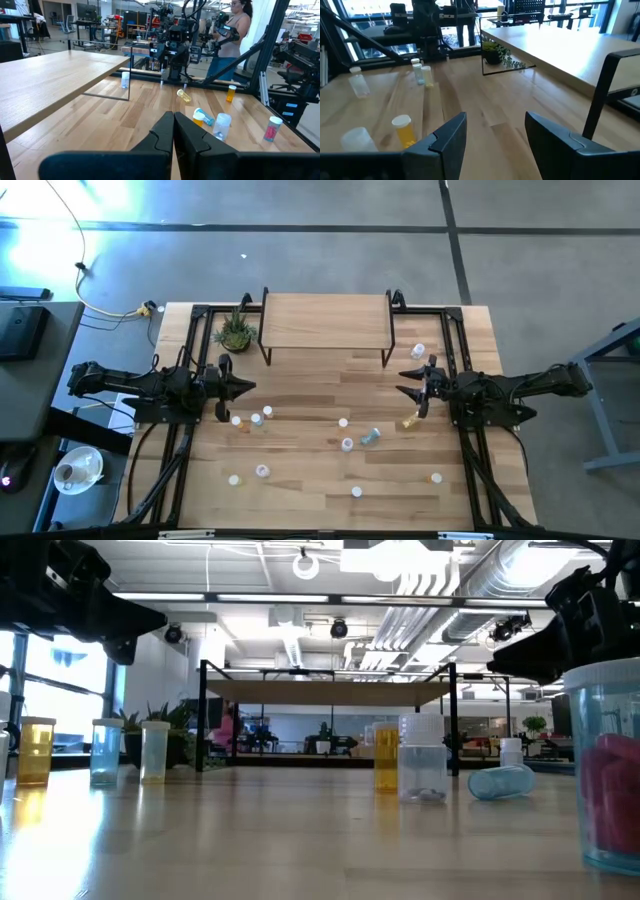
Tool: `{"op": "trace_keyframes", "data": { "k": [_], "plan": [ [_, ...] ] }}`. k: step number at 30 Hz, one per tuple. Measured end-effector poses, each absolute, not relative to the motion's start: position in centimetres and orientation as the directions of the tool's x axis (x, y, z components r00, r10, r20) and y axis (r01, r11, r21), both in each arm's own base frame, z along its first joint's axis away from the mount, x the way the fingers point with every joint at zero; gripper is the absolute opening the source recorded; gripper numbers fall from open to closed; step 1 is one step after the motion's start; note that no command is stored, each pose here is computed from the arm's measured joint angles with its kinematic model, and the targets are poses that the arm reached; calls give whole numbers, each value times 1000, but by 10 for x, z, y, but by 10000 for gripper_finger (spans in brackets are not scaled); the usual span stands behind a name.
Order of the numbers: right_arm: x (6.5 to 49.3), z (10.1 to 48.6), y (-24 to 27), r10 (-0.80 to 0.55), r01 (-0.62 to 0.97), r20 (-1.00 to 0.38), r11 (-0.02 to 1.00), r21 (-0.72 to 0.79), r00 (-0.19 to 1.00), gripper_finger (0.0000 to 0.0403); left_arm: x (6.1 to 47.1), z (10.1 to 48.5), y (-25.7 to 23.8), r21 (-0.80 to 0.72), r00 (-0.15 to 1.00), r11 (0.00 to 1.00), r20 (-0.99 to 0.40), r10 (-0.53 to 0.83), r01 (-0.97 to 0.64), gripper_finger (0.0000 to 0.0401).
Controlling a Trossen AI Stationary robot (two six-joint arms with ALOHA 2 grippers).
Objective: Pick and place medicine bottles onto shelf by color
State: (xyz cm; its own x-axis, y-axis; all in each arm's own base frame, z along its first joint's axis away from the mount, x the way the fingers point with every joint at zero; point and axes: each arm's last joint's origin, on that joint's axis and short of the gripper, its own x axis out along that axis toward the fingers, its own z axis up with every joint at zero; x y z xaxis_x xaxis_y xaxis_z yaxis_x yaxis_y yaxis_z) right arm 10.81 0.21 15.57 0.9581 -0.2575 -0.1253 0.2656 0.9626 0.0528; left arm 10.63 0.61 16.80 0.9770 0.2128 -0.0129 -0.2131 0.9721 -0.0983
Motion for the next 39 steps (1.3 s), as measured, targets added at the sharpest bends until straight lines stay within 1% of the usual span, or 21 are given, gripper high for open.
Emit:
{"op": "trace_keyframes", "data": {
  "k": [23, 29, 39],
  "plan": [
    [108, 156, 2, -253, 261, -126, 964, 55, 959, 193, 106, 168, 6, -98, 977, 972, -13, 213, -213, 1],
    [108, 156, 1, -291, 298, -121, 953, 51, 949, 193, 106, 168, 6, -98, 977, 972, -12, 213, -213, 1],
    [108, 156, 1, -292, 300, -121, 953, 51, 949, 193, 106, 168, 6, -80, 977, 973, -11, 214, -215, 1]
  ]
}}
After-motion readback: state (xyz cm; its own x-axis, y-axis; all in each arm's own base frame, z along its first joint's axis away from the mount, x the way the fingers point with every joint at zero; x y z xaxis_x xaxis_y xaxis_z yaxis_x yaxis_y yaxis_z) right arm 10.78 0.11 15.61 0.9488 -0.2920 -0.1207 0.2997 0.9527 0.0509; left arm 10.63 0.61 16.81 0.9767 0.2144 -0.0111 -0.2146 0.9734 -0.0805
